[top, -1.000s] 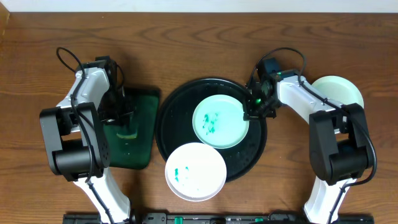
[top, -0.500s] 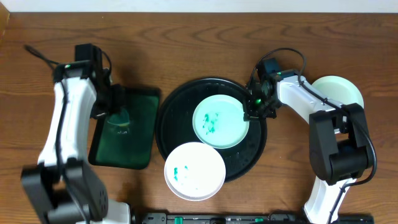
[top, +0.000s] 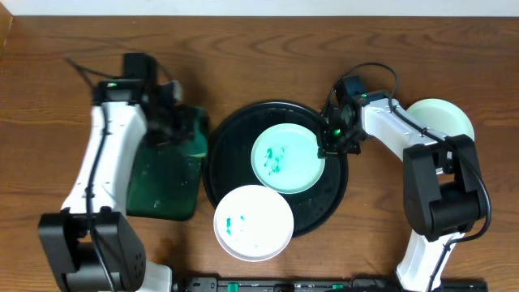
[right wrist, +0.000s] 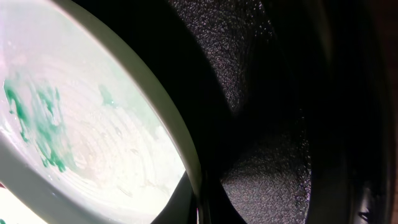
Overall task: Clean dirty plates on tray and stack at the side
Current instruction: 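Grasp the sponge from the green tray with the left gripper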
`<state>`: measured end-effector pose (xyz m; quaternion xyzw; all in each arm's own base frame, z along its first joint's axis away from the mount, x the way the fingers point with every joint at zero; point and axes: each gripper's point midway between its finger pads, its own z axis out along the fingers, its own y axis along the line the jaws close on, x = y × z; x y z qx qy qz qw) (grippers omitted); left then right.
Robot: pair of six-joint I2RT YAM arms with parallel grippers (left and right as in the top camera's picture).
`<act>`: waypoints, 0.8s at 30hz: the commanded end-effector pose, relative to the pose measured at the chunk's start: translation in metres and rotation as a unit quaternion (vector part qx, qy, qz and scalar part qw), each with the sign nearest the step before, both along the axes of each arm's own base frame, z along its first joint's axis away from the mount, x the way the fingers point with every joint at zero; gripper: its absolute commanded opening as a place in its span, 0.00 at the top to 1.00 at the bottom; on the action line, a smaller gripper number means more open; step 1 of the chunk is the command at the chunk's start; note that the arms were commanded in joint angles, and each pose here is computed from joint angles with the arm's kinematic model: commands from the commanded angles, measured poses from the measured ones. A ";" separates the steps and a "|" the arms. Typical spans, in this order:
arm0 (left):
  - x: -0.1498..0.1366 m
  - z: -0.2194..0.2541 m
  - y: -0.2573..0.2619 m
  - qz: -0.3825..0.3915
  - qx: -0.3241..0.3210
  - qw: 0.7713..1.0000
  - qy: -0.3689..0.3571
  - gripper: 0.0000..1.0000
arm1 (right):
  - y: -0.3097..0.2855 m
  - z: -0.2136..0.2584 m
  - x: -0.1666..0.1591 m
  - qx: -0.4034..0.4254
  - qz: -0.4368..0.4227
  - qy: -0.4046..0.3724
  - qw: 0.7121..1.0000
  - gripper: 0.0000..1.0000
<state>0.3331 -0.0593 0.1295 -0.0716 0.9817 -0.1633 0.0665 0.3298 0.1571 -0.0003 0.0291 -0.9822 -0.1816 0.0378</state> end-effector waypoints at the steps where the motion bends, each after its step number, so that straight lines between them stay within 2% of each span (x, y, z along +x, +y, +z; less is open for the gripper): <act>1: 0.002 -0.001 -0.034 -0.034 -0.027 0.999 0.000 0.93 | -0.010 -0.030 -0.022 -0.037 0.010 0.046 0.998 0.99; 14: -0.008 -0.070 -0.148 -0.142 -0.092 0.983 0.064 0.93 | -0.010 -0.029 -0.023 -0.035 0.009 0.048 0.998 0.99; 24: -0.030 -0.112 -0.197 -0.176 -0.096 0.974 0.104 0.93 | -0.010 -0.029 -0.023 -0.035 0.009 0.048 0.998 0.99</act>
